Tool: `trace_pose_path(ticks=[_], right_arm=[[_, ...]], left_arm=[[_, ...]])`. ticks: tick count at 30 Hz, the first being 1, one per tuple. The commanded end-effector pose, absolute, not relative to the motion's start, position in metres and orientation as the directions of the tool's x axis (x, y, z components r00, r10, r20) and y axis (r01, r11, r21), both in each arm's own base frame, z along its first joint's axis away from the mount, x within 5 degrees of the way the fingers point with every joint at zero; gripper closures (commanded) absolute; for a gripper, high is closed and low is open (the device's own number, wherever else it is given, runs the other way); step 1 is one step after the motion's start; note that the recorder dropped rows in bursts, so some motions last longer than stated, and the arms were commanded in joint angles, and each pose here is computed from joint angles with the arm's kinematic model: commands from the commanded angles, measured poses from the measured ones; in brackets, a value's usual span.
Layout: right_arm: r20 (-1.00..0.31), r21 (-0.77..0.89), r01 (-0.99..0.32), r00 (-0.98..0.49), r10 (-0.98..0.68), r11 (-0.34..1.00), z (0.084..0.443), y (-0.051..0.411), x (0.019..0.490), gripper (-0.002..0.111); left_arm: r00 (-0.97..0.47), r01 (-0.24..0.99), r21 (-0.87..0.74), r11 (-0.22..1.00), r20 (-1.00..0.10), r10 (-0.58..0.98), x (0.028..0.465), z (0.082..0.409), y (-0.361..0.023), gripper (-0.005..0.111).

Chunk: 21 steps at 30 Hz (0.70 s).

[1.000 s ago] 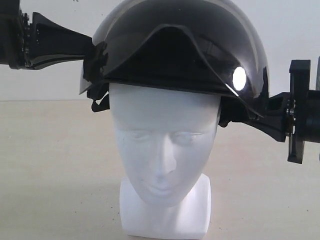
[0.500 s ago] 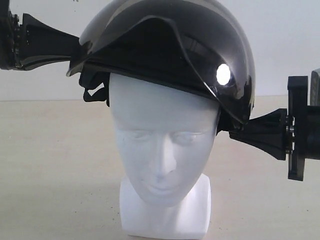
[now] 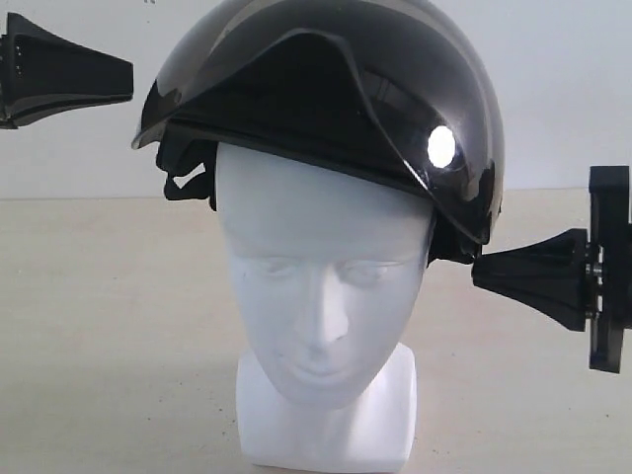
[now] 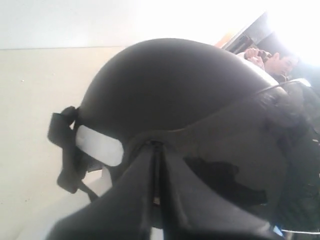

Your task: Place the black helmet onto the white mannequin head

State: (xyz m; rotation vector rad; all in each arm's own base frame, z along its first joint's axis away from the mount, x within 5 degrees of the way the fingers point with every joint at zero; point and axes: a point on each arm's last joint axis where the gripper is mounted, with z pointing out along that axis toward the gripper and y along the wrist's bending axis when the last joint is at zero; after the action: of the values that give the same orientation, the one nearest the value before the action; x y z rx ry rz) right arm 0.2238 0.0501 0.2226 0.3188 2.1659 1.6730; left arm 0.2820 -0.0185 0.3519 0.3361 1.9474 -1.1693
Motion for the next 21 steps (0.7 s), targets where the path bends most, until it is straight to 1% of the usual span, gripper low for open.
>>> trace_pose_path(ticks=[1, 4, 7, 8, 9, 10, 13, 15, 16, 18, 20, 21], right_arm=[[-0.164, 0.958, -0.031, -0.875, 0.456, 0.286, 0.215, 0.031, 0.216, 0.109], [-0.178, 0.949, -0.019, -0.856, 0.485, 0.314, 0.214, 0.018, 0.212, 0.109], [-0.240, 0.941, -0.063, -0.818, 0.523, 0.334, 0.228, 0.010, 0.207, 0.109], [-0.280, 0.934, -0.098, -0.799, 0.533, 0.345, 0.238, 0.009, 0.206, 0.109], [-0.329, 0.925, -0.145, -0.771, 0.545, 0.352, 0.255, 0.008, 0.206, 0.109], [-0.347, 0.921, -0.167, -0.760, 0.550, 0.351, 0.266, 0.008, 0.208, 0.109], [-0.448, 0.891, -0.290, -0.685, 0.574, 0.350, 0.318, 0.001, 0.224, 0.109], [-0.525, 0.850, -0.390, -0.674, 0.520, 0.353, 0.350, 0.010, 0.236, 0.109], [-0.567, 0.823, -0.459, -0.679, 0.466, 0.333, 0.369, 0.025, 0.242, 0.109], [-0.619, 0.785, -0.549, -0.683, 0.388, 0.286, 0.394, 0.050, 0.246, 0.109], [-0.647, 0.762, -0.594, -0.694, 0.315, 0.257, 0.405, 0.069, 0.247, 0.109], [-0.649, 0.760, -0.600, -0.707, 0.281, 0.249, 0.404, 0.077, 0.248, 0.109]], left_arm=[[-0.635, 0.560, -0.621, 0.549, -0.747, -0.198, 0.280, 0.349, -0.010, 0.102], [-0.628, 0.568, -0.614, 0.548, -0.754, -0.193, 0.278, 0.352, -0.011, 0.102], [-0.552, 0.654, -0.523, 0.547, -0.824, -0.128, 0.268, 0.367, -0.022, 0.102], [-0.527, 0.676, -0.496, 0.545, -0.842, -0.113, 0.266, 0.372, -0.025, 0.102], [-0.508, 0.687, -0.481, 0.545, -0.854, -0.113, 0.265, 0.383, -0.026, 0.102], [-0.505, 0.686, -0.483, 0.545, -0.854, -0.121, 0.265, 0.388, -0.026, 0.102], [-0.461, 0.707, -0.448, 0.547, -0.879, -0.125, 0.271, 0.413, -0.025, 0.102], [-0.443, 0.734, -0.437, 0.520, -0.888, -0.121, 0.279, 0.421, -0.032, 0.102], [-0.452, 0.751, -0.441, 0.491, -0.886, -0.105, 0.285, 0.420, -0.041, 0.102], [-0.480, 0.767, -0.465, 0.443, -0.873, -0.084, 0.295, 0.413, -0.057, 0.102], [-0.499, 0.773, -0.479, 0.415, -0.864, -0.068, 0.302, 0.407, -0.067, 0.102], [-0.510, 0.770, -0.489, 0.410, -0.858, -0.065, 0.306, 0.403, -0.069, 0.102]])
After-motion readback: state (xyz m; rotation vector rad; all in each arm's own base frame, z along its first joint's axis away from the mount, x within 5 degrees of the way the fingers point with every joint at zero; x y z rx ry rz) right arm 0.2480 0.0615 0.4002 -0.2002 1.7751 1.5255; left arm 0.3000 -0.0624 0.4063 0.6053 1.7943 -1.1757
